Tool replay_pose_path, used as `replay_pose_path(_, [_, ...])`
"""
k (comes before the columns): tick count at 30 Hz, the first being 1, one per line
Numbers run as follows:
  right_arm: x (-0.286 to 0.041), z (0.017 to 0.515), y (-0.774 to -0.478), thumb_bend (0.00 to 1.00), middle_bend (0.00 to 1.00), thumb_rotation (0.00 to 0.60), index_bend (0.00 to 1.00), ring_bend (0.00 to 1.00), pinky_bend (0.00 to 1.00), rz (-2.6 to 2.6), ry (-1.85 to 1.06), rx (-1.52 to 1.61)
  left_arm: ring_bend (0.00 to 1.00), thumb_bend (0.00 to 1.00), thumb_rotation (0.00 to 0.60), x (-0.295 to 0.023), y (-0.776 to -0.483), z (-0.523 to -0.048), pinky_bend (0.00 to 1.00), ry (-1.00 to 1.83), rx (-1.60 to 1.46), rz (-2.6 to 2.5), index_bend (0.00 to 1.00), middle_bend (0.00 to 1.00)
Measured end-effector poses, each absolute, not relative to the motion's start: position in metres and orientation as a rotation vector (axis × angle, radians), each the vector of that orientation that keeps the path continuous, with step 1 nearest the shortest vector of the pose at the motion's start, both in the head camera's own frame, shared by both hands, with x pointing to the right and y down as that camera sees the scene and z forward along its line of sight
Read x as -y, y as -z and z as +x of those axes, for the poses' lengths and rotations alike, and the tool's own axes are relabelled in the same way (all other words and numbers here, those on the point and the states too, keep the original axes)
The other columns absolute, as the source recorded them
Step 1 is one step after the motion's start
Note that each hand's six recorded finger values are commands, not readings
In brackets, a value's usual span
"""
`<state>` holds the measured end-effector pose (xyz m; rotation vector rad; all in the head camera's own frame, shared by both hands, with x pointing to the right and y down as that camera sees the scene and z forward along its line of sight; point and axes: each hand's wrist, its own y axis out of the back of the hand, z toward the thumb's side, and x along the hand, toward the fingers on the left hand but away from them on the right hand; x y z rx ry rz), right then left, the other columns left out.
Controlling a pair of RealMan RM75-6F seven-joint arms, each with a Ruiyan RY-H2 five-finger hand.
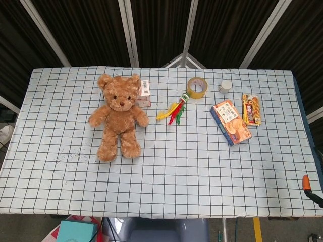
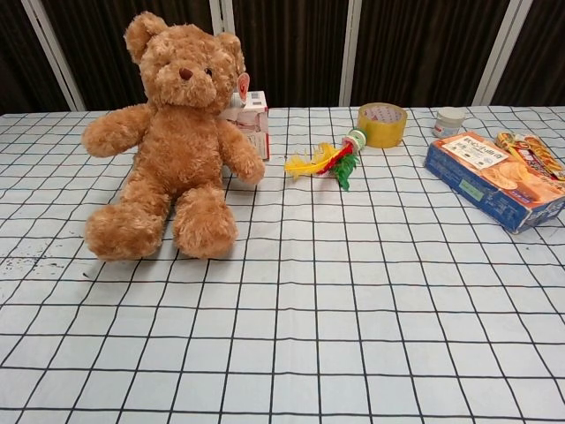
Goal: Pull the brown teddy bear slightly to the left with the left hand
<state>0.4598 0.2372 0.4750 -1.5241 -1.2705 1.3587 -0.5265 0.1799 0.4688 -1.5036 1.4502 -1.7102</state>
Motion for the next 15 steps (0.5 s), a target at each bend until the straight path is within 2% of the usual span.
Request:
replay_pose_path(6, [-0.240,0.451,-0.479,0.51,0.12,0.600,0.04,0.23,0.13,-1.511,-1.344,1.221,0.00,0.28,0.600,-0.197,-0.456,-0.530,0.00,1.620,-1.430,-1.502,0.08,0.01])
replay_pose_path(15, [-0.242,0.445,-0.477,0.51,0.12,0.600,0.04,0.23,0.13,-1.488,-1.348,1.182,0.00,0.28,0.600,-0.208,-0.467,-0.535,0.00,1.621,-1.386,-1.571,0.08,0.01])
